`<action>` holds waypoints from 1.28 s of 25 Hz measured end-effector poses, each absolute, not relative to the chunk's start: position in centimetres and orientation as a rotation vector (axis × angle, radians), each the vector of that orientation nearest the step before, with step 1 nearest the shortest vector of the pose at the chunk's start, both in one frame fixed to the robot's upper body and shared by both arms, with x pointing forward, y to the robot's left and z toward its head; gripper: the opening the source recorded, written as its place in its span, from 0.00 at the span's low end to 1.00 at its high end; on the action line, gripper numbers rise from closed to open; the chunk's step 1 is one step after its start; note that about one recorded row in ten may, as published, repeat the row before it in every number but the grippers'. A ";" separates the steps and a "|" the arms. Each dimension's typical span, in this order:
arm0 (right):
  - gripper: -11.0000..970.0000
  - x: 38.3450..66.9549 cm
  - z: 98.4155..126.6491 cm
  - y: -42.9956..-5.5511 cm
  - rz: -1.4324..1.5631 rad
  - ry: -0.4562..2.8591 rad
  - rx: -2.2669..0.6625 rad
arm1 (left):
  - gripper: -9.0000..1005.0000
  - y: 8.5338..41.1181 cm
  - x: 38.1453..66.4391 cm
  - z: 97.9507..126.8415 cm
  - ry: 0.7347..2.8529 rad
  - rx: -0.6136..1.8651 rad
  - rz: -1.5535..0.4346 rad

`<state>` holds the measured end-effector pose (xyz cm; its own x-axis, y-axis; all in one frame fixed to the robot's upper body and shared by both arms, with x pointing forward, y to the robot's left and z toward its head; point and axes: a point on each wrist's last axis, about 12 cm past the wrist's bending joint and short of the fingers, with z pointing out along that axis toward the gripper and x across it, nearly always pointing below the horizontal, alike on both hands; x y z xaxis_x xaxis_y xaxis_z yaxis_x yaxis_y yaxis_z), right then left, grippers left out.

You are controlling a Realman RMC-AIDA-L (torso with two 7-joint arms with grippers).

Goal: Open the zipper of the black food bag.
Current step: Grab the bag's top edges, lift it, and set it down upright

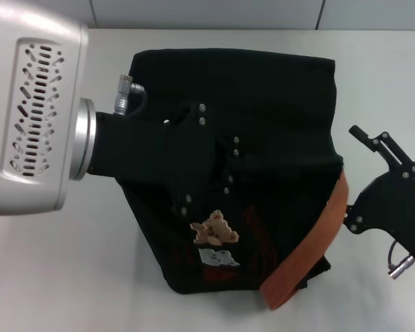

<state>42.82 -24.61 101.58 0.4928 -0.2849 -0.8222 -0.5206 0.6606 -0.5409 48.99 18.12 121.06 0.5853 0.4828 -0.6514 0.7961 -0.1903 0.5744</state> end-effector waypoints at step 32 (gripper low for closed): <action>0.70 41.5 102.0 -24.2 0.131 1.017 -0.840 | 0.10 17.1 48.7 120.7 1.043 1.849 -0.431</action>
<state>41.51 -24.23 102.01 0.5466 -0.2721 -0.7920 -0.4643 0.6886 -0.5570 48.73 17.08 120.75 0.5762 0.4772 -0.6635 0.8063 -0.1993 0.5569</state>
